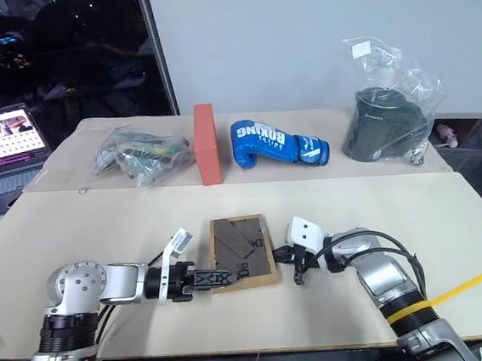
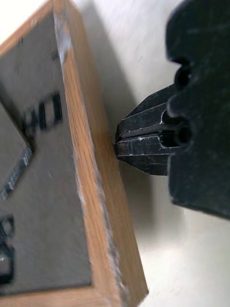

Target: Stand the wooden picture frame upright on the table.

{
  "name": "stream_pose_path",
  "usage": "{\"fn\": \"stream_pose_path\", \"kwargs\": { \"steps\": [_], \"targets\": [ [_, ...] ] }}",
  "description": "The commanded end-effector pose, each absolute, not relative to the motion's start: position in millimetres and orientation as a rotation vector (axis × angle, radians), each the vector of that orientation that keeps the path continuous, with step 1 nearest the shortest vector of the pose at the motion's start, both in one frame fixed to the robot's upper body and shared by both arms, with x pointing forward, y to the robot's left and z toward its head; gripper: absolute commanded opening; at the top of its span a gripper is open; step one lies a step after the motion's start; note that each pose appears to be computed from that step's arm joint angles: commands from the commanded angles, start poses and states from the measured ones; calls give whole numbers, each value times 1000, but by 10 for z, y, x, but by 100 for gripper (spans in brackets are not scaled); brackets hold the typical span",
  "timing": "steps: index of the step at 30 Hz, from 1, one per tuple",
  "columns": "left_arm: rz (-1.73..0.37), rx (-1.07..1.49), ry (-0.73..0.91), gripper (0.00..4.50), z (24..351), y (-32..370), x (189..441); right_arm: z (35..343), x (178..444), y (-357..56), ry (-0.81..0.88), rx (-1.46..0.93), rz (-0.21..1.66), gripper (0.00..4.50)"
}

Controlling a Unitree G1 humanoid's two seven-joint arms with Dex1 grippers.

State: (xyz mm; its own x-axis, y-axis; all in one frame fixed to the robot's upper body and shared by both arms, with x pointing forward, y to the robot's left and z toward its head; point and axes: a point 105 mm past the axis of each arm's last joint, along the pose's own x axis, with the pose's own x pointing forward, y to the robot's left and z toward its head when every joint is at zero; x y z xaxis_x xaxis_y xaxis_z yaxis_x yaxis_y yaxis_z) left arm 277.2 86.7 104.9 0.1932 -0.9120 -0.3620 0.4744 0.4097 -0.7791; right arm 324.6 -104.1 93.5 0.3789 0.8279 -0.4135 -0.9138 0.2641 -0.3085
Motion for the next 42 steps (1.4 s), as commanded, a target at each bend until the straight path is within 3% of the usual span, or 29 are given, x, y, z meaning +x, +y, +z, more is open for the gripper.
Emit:
{"fn": "stream_pose_path", "kwargs": {
  "steps": [1, 3, 6, 13, 14, 22, 26, 27, 36, 42],
  "targets": [
    [-1028, -620, 929, 447, 1040, 880, 2795, 1023, 3220, -1025, 148, -538, 1185, 0],
    [-1015, -663, 900, 447, 1087, 936, 2830, 1011, 3220, -1054, 157, -542, 1176, 0],
    [-987, -712, 869, 381, 1135, 1006, 2892, 1005, 3223, -1072, 161, -544, 1170, 0],
    [-998, -772, 823, 132, 1252, 981, 2973, 1047, 3237, -1085, 153, -539, 1158, 0],
    [-1007, -776, 815, 113, 1281, 975, 2975, 1071, 3233, -1117, 155, -534, 1158, 0],
    [-934, -633, 759, 113, 1460, 1179, 3104, 1702, 3342, -1587, 141, -291, 1067, 0],
    [-906, -558, 755, 113, 1451, 1217, 3156, 2090, 3307, -1383, 93, -145, 1148, 108],
    [-907, -552, 754, 113, 1456, 1211, 3162, 2113, 3321, -1304, 93, -143, 1154, 155],
    [-956, -495, 742, 113, 1503, 1192, 3061, 1834, 3565, -686, 195, -92, 1213, 448],
    [-940, -491, 725, 113, 1523, 1221, 3074, 1767, 3336, -392, 196, -91, 1406, 448]
  ]
}}
